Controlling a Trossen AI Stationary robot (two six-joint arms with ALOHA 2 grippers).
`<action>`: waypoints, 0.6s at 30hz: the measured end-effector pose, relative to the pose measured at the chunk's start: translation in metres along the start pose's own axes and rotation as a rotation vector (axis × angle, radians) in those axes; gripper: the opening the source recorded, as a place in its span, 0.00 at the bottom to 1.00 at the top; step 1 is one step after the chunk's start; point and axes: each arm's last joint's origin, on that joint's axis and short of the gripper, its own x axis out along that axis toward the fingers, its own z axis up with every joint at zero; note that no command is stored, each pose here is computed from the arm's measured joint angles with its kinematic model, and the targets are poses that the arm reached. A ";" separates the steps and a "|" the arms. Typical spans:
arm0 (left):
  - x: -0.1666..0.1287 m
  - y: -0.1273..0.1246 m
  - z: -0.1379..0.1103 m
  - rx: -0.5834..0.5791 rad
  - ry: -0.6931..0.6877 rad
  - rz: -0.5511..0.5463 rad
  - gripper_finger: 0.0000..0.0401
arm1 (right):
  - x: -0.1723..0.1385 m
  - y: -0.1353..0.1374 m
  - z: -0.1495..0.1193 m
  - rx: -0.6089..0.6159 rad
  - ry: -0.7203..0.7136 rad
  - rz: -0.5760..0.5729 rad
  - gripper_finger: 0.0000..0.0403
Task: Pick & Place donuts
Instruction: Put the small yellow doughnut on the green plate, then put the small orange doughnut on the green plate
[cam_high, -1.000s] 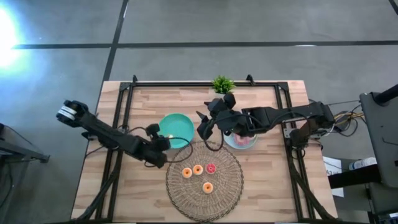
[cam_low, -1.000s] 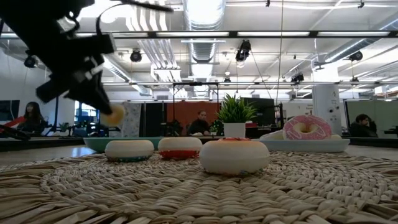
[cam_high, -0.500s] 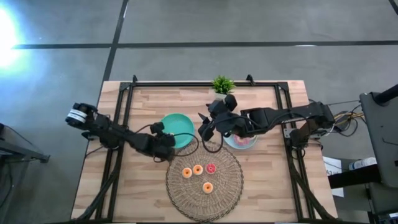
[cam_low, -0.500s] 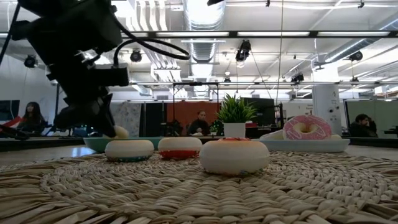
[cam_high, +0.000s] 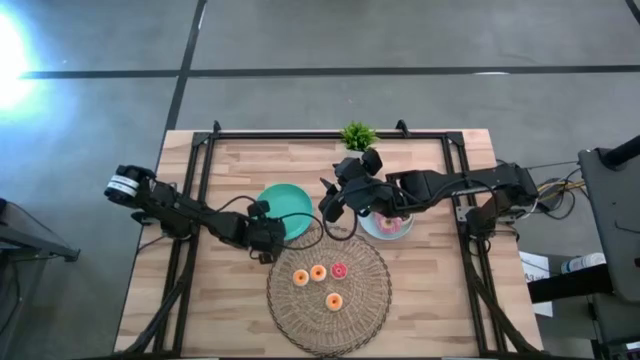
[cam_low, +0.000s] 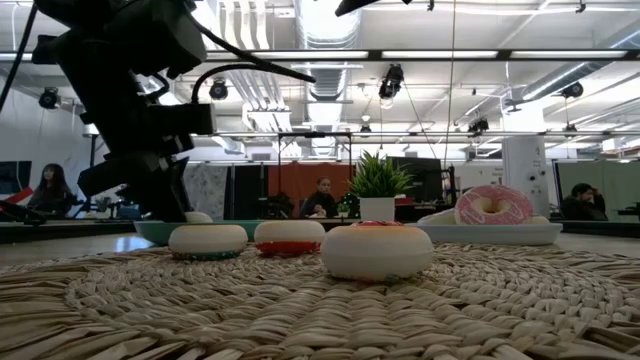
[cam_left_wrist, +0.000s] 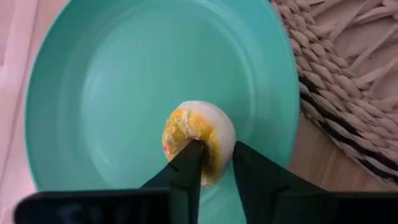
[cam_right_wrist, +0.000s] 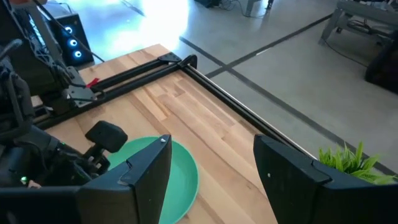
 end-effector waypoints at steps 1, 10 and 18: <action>-0.001 0.000 0.001 -0.003 0.001 -0.008 0.19 | 0.000 0.000 0.000 0.001 0.000 -0.001 0.55; -0.025 0.005 0.018 -0.044 -0.039 -0.098 0.29 | 0.002 -0.001 -0.001 -0.006 0.018 0.015 0.55; -0.067 0.013 0.011 -0.157 -0.096 -0.165 0.29 | 0.004 -0.006 -0.022 -0.115 0.277 0.161 0.54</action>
